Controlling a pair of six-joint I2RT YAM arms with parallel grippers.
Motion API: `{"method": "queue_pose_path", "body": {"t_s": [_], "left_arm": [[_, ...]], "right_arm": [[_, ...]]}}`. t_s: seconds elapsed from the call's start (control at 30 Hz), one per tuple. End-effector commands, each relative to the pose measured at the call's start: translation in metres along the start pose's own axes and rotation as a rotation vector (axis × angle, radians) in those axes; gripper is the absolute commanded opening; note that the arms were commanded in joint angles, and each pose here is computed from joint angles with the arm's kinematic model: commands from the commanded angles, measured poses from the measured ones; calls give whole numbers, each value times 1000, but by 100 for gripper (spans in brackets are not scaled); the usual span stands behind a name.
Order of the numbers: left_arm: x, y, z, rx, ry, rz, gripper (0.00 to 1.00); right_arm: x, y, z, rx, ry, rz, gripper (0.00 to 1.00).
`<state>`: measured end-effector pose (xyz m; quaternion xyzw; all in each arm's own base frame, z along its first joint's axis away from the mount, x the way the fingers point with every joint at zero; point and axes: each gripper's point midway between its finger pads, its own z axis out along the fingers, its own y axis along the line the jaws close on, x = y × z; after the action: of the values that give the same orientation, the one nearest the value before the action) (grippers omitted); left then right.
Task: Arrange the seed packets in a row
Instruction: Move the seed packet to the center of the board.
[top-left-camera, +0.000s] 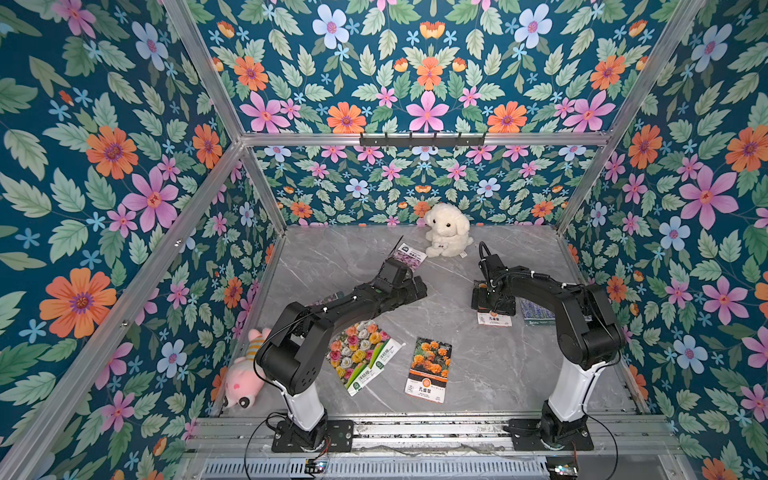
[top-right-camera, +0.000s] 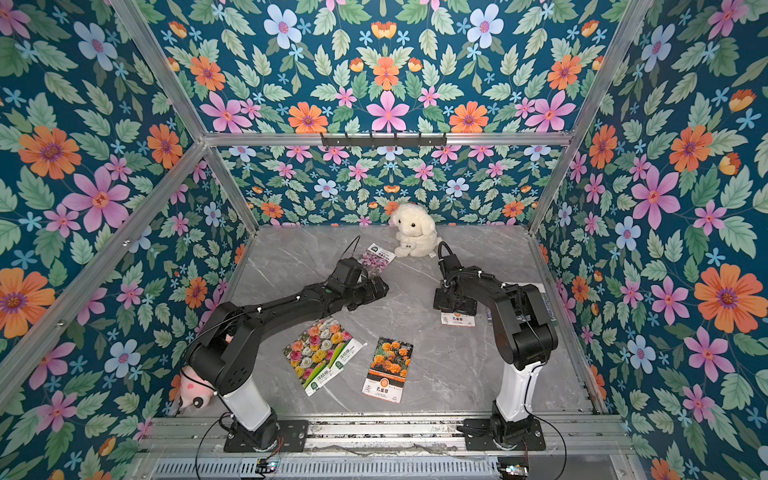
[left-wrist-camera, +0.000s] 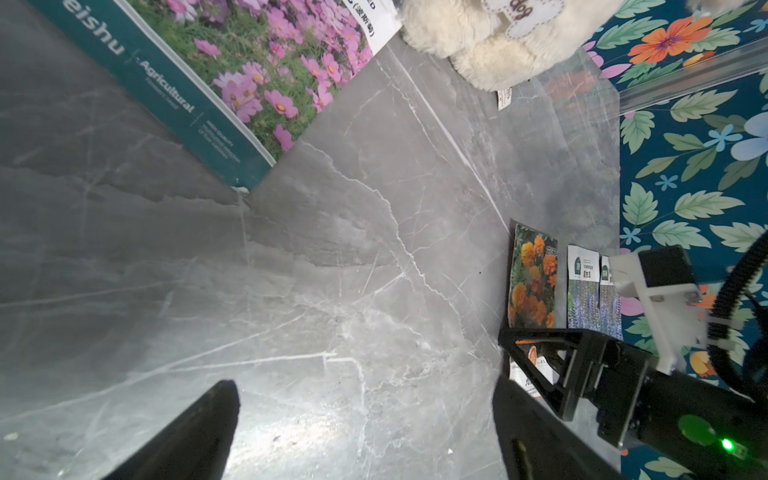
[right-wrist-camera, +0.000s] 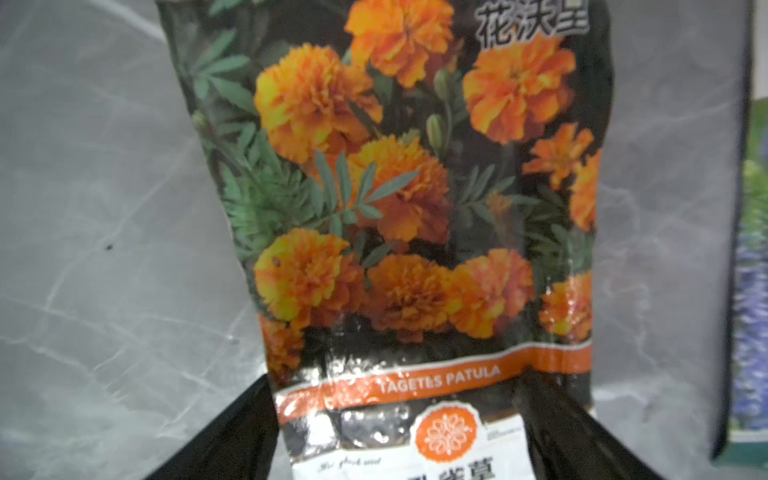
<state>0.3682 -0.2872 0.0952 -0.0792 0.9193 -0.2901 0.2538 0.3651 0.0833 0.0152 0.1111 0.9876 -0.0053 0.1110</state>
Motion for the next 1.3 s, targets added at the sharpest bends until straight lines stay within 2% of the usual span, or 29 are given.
{"method": "queue_pose_path", "body": {"t_s": [0.0, 0.23, 0.67, 1.03, 1.13, 1.27], "left_arm": [[-2, -3, 0, 13, 0, 9, 99], [-3, -6, -2, 23, -4, 9, 99], [-4, -6, -5, 24, -14, 6, 99], [-6, -6, -7, 21, -18, 9, 99], [-7, -7, -8, 22, -22, 13, 100], [-8, -6, -12, 11, -27, 19, 99]], "right_arm": [[20, -9, 5, 16, 91, -30, 90], [15, -16, 0, 9, 93, -7, 86], [14, -28, 3, 27, 128, -56, 92], [4, -36, -3, 21, 104, -51, 94], [-3, -32, -12, 5, 75, -50, 95], [-24, -26, -50, -36, -19, -40, 97]]}}
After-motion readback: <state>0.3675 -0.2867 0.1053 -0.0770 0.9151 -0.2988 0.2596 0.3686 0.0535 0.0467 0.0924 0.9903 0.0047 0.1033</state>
